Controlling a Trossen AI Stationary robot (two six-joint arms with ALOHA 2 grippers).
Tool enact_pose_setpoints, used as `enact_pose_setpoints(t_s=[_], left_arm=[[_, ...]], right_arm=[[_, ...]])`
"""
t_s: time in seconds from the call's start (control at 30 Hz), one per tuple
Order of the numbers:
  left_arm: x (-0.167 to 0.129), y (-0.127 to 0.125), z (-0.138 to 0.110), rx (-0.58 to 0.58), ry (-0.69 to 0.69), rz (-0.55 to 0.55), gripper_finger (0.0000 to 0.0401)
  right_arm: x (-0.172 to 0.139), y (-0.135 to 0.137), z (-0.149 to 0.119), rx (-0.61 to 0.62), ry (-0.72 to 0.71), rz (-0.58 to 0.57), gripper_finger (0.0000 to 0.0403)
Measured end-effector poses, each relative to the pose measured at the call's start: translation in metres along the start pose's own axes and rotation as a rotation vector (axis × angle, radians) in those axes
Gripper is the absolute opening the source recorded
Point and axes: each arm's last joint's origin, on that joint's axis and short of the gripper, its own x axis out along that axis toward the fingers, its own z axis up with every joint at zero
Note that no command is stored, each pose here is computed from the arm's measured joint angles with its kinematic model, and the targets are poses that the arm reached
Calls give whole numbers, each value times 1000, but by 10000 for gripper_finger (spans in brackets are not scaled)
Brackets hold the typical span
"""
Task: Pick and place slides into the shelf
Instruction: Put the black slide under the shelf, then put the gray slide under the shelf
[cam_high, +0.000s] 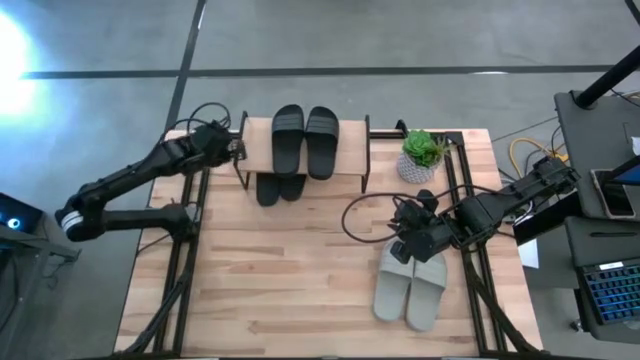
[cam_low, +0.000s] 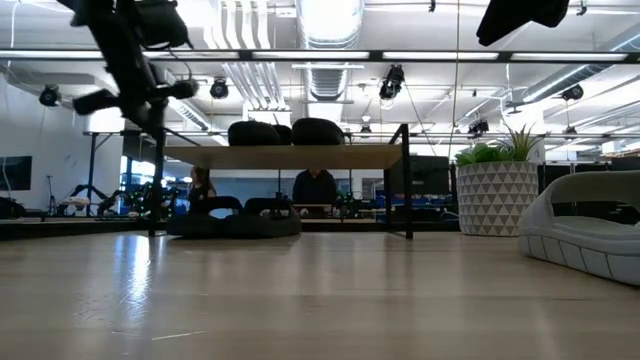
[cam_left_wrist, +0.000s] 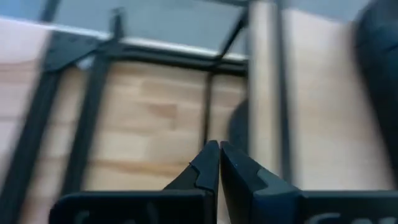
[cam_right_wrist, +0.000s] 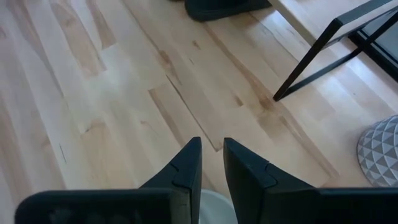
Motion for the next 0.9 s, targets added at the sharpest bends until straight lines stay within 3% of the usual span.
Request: enact_pose_setpoints(t_s=[0.13,0.23,0.4,0.67,0.9], left_arm=[[14,-9,2,7,-26,5,0],[27,-8,1,80,19,63,0],[41,-11,-3,72,90,50,0],[33,-14,-2,71,131,-106,0],[25,-3,-8,125,184,-47,0]], right_arm=[[0,0,0,10,8,7,59],[0,1,-1,17,23,18,59],[0,1,-1,14,28,21,59],[0,0,-2,6,31,7,59],[0,-1,-3,-2,35,-1,59]])
